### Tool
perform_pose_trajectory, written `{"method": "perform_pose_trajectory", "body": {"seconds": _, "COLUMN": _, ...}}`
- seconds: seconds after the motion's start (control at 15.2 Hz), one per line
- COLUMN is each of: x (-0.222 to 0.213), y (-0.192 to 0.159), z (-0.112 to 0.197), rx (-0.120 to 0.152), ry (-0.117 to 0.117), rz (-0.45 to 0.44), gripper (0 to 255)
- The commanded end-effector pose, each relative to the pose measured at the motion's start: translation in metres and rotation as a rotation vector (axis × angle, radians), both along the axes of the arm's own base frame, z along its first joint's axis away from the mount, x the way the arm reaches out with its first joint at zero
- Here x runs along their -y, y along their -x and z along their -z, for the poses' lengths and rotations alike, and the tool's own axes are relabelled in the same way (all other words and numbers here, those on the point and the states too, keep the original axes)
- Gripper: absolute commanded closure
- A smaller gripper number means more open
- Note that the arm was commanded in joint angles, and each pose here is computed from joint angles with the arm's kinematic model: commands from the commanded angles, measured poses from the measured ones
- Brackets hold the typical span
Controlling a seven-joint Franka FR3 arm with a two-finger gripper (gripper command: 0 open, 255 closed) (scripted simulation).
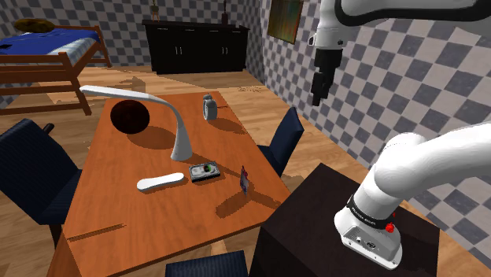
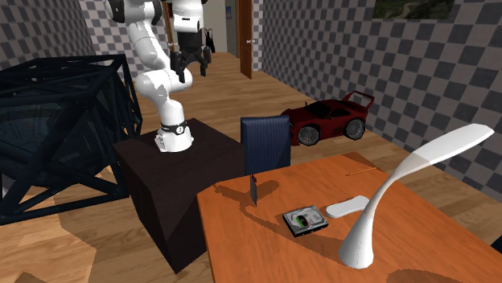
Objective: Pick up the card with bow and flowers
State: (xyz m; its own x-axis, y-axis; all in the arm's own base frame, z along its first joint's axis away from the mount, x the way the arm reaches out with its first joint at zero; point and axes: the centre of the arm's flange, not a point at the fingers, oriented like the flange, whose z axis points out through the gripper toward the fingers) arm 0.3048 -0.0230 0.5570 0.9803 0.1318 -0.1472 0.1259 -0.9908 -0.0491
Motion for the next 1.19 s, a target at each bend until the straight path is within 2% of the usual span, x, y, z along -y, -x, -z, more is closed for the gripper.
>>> {"method": "perform_pose_trajectory", "body": {"seconds": 0.0, "x": 0.0, "y": 0.0, "z": 0.0, "rx": 0.0, "ry": 0.0, "rz": 0.0, "gripper": 0}}
{"method": "perform_pose_trajectory", "body": {"seconds": 1.12, "x": -0.05, "y": -0.138, "z": 0.188, "rx": -0.176, "ry": -0.008, "rz": 0.324, "gripper": 0}}
